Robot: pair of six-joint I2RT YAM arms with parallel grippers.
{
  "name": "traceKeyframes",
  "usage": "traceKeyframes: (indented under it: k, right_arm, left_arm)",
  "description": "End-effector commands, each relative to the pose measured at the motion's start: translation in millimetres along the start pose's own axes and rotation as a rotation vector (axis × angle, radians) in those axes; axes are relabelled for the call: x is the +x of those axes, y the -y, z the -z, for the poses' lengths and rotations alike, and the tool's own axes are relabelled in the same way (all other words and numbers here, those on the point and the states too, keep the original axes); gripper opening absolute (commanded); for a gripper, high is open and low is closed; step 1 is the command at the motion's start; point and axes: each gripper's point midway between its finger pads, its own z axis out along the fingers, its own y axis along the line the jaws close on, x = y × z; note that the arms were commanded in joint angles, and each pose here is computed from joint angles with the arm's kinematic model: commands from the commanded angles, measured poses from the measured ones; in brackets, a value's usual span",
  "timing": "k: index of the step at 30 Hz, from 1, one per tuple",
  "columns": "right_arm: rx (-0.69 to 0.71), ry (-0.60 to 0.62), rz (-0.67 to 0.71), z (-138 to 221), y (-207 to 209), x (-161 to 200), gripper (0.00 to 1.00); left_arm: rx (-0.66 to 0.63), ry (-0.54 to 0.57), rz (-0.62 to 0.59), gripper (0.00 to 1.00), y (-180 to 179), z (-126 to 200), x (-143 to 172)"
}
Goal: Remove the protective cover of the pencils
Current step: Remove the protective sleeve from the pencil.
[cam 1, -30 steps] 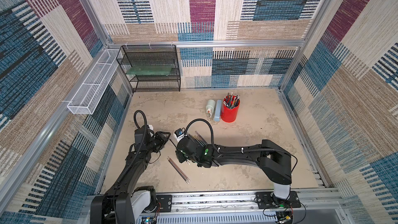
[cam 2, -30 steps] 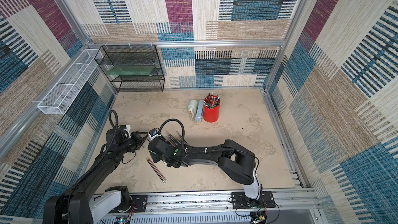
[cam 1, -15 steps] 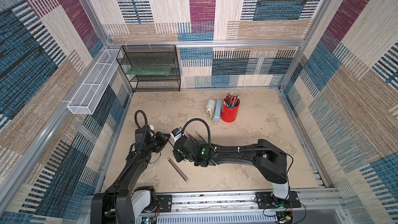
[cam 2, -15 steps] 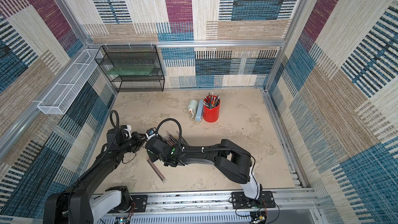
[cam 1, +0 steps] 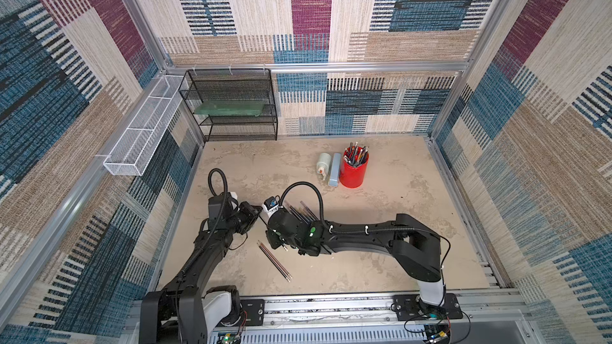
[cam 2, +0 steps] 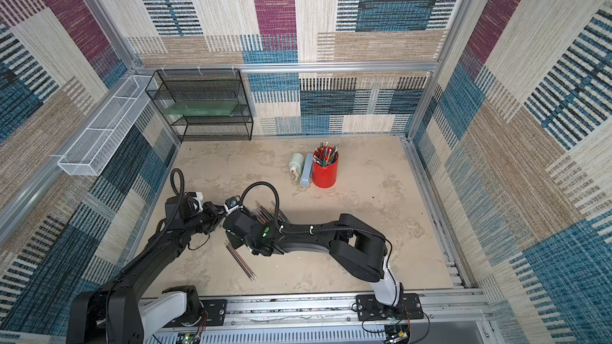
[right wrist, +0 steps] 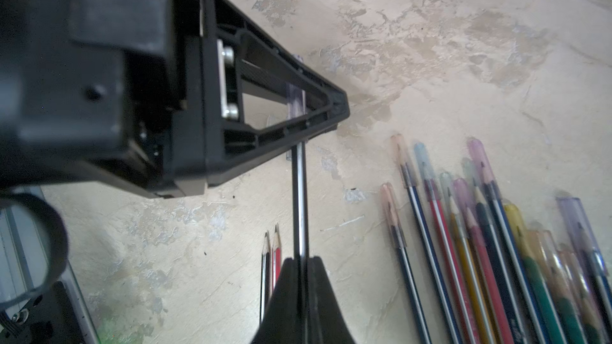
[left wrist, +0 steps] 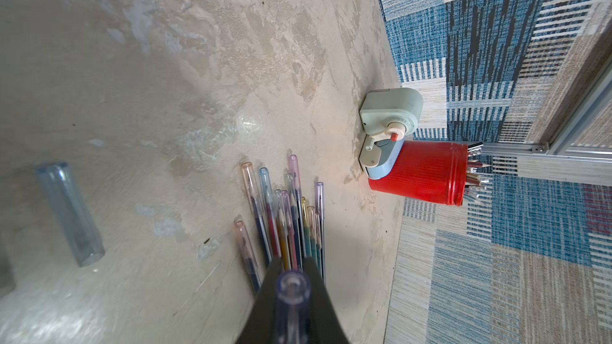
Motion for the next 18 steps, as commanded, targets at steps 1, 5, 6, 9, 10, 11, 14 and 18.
traceKeyframes:
  k: [1,5,6,9,10,11,14,18]
  right_arm:
    - [-0.017,0.01,0.001,3,-5,0,0.0]
    - [-0.022,0.009,-0.005,6,-5,4,0.0]
    - [-0.024,0.007,-0.005,7,-6,6,0.0]
    - [-0.027,0.007,-0.01,9,-6,10,0.0]
    - [-0.027,0.007,-0.012,10,-6,11,0.0]
    - [-0.028,0.005,-0.014,10,-6,12,0.0]
    - [-0.026,0.002,-0.017,11,-5,16,0.0]
    - [-0.027,-0.004,-0.017,12,-6,21,0.0]
  left_arm:
    - [-0.018,0.027,-0.001,0.02,0,1,-6]
    - [-0.023,0.03,0.0,0.01,-1,1,-7]
    - [-0.025,0.03,0.002,0.01,-2,1,-7]
    - [-0.032,0.035,0.002,0.0,-3,1,-8]
    - [-0.034,0.035,0.0,0.0,-3,1,-8]
    - [-0.036,0.037,0.0,0.0,-4,1,-9]
    - [-0.039,0.042,-0.001,0.0,-4,1,-9]
    - [-0.043,0.042,0.0,0.0,-4,1,-9]
